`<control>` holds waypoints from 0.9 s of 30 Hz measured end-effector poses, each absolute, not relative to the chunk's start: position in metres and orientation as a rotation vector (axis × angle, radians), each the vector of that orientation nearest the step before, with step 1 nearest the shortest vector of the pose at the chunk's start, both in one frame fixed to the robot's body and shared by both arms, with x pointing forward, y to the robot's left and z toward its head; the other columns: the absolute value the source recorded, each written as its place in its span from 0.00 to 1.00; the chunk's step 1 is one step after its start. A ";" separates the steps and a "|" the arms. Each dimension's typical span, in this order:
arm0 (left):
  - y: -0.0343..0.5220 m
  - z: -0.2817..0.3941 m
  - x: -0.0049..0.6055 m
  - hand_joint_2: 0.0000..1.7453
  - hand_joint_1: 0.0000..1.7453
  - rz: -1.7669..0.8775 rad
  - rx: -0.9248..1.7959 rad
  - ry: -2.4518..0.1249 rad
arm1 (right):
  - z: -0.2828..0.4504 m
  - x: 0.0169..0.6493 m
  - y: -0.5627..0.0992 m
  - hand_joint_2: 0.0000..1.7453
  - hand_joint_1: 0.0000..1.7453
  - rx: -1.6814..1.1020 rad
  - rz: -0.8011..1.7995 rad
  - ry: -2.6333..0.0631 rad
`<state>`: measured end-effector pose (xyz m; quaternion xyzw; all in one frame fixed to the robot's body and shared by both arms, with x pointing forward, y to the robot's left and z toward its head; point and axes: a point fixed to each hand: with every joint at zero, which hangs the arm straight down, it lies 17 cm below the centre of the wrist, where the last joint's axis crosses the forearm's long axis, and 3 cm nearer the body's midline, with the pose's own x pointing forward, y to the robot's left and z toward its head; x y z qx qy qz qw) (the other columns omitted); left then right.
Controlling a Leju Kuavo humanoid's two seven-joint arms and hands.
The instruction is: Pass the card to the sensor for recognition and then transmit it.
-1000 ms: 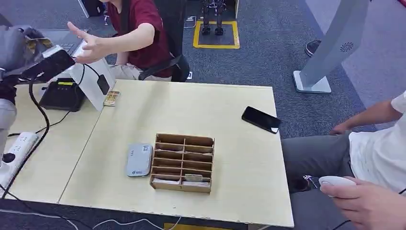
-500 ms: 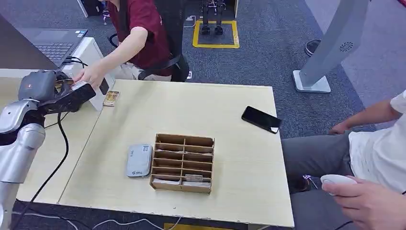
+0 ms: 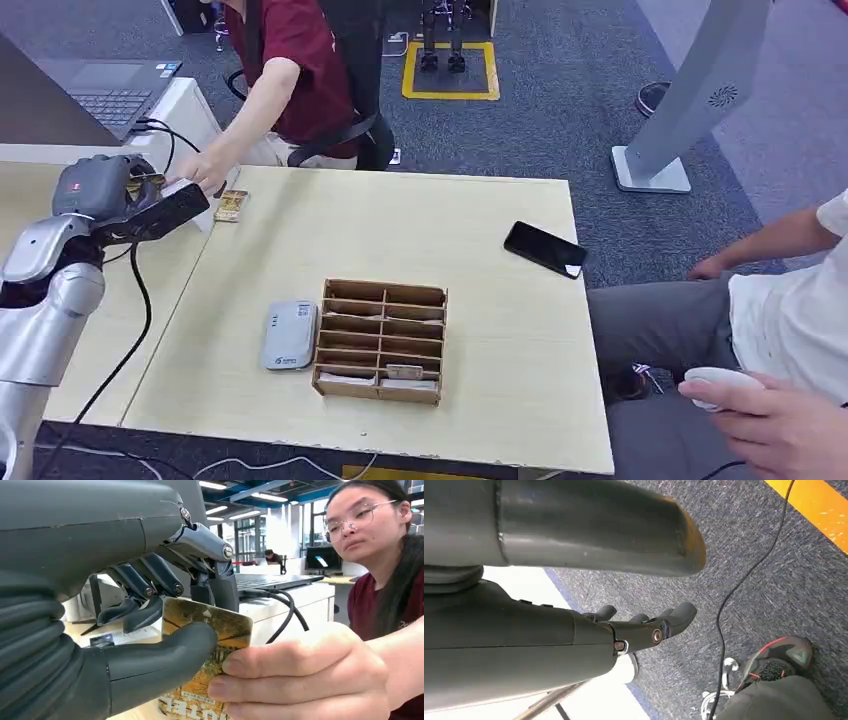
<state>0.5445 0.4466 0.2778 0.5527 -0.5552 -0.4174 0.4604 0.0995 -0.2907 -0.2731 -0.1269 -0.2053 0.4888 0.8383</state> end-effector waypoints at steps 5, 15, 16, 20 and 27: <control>0.446 0.277 0.545 1.00 1.00 -1.027 1.358 -1.367 | -0.273 0.099 -0.291 0.00 0.00 -0.268 1.034 -0.434; 0.443 0.277 0.545 1.00 0.00 -1.027 1.352 -1.375 | -0.273 0.100 -0.291 0.00 0.00 -0.269 1.034 -0.434; 0.443 0.277 0.545 1.00 0.00 -1.027 1.352 -1.380 | -0.273 0.100 -0.291 0.00 0.00 -0.268 1.034 -0.435; 0.440 0.273 0.541 1.00 0.00 -1.039 1.346 -1.405 | -0.273 0.099 -0.291 0.00 0.00 -0.268 1.033 -0.434; 0.452 0.253 0.523 1.00 0.00 -1.058 1.328 -1.387 | -0.274 0.095 -0.291 0.00 0.00 -0.266 1.033 -0.433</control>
